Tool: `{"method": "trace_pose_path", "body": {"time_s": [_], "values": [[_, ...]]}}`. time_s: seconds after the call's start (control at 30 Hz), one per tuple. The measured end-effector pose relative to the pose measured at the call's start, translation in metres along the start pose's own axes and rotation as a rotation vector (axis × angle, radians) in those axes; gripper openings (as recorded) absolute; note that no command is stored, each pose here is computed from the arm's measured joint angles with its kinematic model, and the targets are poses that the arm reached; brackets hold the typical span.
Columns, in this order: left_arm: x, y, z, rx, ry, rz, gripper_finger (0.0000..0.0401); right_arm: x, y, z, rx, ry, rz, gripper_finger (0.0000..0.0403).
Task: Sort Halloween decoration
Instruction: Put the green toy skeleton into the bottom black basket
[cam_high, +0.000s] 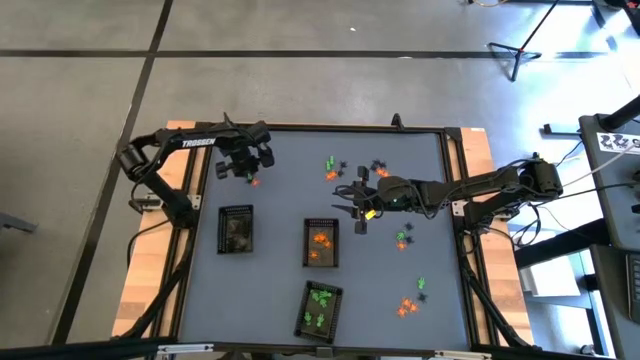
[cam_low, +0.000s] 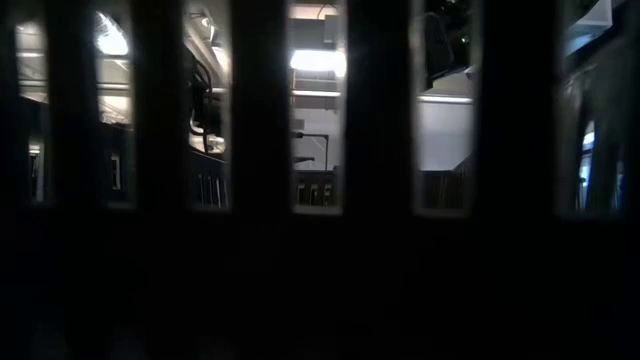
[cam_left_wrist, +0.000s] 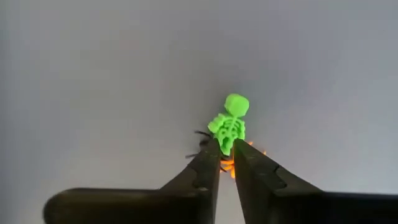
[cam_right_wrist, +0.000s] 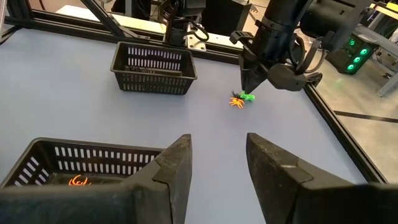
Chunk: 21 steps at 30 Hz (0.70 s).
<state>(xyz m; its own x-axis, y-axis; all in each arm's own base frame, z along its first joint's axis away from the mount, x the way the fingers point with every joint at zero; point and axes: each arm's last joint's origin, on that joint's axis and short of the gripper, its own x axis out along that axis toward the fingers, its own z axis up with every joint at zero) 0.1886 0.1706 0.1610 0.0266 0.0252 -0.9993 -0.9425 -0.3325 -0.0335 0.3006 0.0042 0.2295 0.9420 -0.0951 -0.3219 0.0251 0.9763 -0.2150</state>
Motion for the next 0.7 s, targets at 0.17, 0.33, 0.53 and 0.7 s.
{"method": "trace_pose_path", "body": {"time_s": [0.17, 0.33, 0.53, 0.7], "values": [[0.0, 0.001, 0.002, 0.0, -0.012, 0.005, 0.0038, 0.0, 0.0, 0.0, 0.0, 0.0, 0.0, 0.0149], [0.0, 0.001, 0.004, -0.006, -0.016, 0.001, 0.0085, 0.0, 0.0, 0.0, 0.0, 0.0, 0.0, 0.0149], [0.002, -0.001, 0.005, -0.002, -0.029, -0.006, 0.0166, 0.0, 0.0, 0.0, 0.0, 0.0, 0.0, 0.0149], [0.019, -0.005, 0.006, 0.0, 0.0, 0.046, 0.0197, 0.0, 0.0, 0.0, 0.0, 0.0, 0.0, 0.0149]]}}
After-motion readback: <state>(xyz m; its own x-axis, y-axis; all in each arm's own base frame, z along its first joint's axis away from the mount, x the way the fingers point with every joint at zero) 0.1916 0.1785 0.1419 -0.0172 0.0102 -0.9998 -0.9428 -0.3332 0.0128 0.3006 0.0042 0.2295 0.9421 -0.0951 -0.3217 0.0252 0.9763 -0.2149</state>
